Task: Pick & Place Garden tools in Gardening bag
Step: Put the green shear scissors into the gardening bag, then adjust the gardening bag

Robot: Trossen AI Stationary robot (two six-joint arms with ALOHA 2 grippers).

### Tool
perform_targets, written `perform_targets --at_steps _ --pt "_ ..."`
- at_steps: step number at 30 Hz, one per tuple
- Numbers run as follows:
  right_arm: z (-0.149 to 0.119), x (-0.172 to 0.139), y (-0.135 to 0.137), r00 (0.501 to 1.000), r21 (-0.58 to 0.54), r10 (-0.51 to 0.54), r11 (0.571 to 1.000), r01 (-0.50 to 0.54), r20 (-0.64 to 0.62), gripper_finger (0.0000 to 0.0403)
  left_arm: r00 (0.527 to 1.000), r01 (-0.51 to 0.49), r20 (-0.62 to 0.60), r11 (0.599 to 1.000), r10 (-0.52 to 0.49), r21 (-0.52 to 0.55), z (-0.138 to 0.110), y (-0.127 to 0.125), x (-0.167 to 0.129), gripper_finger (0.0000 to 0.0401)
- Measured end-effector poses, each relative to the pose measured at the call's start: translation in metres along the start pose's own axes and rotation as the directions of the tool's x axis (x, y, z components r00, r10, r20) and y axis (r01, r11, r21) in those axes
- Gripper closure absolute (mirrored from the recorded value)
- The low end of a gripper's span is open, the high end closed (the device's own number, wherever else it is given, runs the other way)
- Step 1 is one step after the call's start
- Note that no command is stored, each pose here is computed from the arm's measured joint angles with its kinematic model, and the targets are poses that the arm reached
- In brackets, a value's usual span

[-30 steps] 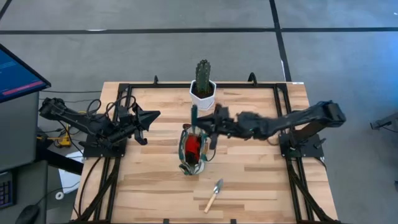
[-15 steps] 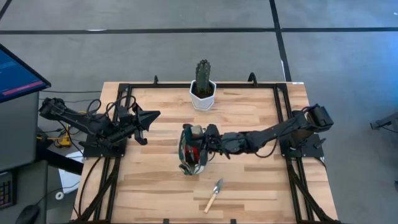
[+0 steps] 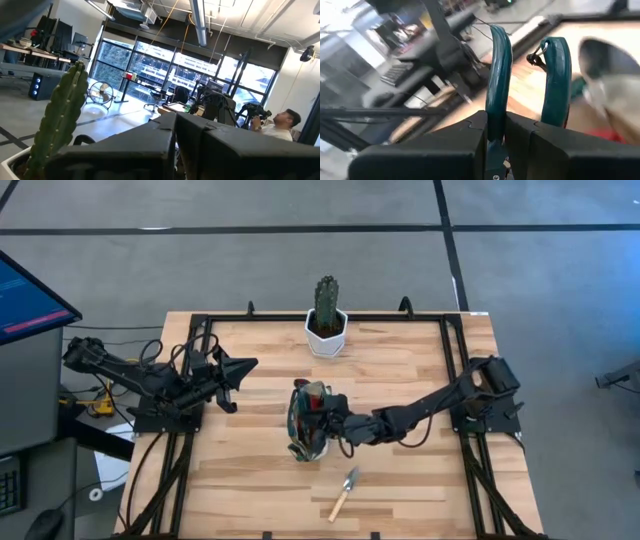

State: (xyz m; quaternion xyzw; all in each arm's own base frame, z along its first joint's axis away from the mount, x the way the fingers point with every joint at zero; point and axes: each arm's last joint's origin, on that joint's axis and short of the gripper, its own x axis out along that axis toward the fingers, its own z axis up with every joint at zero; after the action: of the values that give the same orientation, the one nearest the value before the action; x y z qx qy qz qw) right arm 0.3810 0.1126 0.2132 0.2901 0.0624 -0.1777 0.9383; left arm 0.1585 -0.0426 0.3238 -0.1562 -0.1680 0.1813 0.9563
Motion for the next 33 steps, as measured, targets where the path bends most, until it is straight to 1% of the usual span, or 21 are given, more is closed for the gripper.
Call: perform_targets --at_steps 3,6,9,12,15,23,27,30,33 --pt "-0.009 -0.001 -0.002 0.999 -0.001 -0.024 1.0 0.024 -0.025 0.0371 1.0 0.0 -0.002 1.0 0.0 0.002 0.0 0.0 0.0 0.04" --pt "-0.007 -0.002 -0.001 0.999 0.03 -0.028 0.999 0.029 -0.028 0.0371 1.0 -0.001 -0.005 1.0 0.001 0.005 -0.001 0.0 0.0 0.04" --pt "-0.011 -0.001 -0.004 0.997 0.011 -0.049 0.999 0.05 -0.052 0.0372 1.0 -0.001 -0.006 1.0 0.001 0.006 -0.001 0.0 0.0 0.04" --pt "-0.011 -0.002 -0.004 0.997 0.045 -0.053 0.997 0.056 -0.056 0.0372 1.0 -0.001 -0.006 1.0 0.001 0.005 -0.001 0.0 0.0 0.04" --pt "-0.014 -0.002 -0.007 0.994 0.037 -0.065 0.997 0.068 -0.085 0.0365 1.0 -0.001 -0.006 1.0 0.001 0.006 -0.001 0.0 0.0 0.04" --pt "-0.013 0.0 -0.006 0.987 0.052 0.021 0.999 -0.013 -0.162 0.0311 1.0 -0.001 -0.01 1.0 0.001 0.009 -0.001 0.0 0.0 0.04" --pt "-0.01 0.003 -0.009 0.982 0.06 0.042 0.998 -0.032 -0.183 0.0291 1.0 -0.001 -0.01 1.0 0.001 0.01 -0.001 0.0 0.0 0.04" --pt "-0.001 0.003 -0.009 0.979 0.064 0.075 0.996 -0.064 -0.192 0.0279 1.0 -0.001 -0.01 1.0 0.002 0.009 -0.001 0.0 0.0 0.04" --pt "0.019 -0.003 -0.006 0.976 0.037 0.125 0.992 -0.12 -0.178 0.0271 1.0 -0.001 -0.01 1.0 0.001 0.008 -0.001 0.0 0.0 0.04"
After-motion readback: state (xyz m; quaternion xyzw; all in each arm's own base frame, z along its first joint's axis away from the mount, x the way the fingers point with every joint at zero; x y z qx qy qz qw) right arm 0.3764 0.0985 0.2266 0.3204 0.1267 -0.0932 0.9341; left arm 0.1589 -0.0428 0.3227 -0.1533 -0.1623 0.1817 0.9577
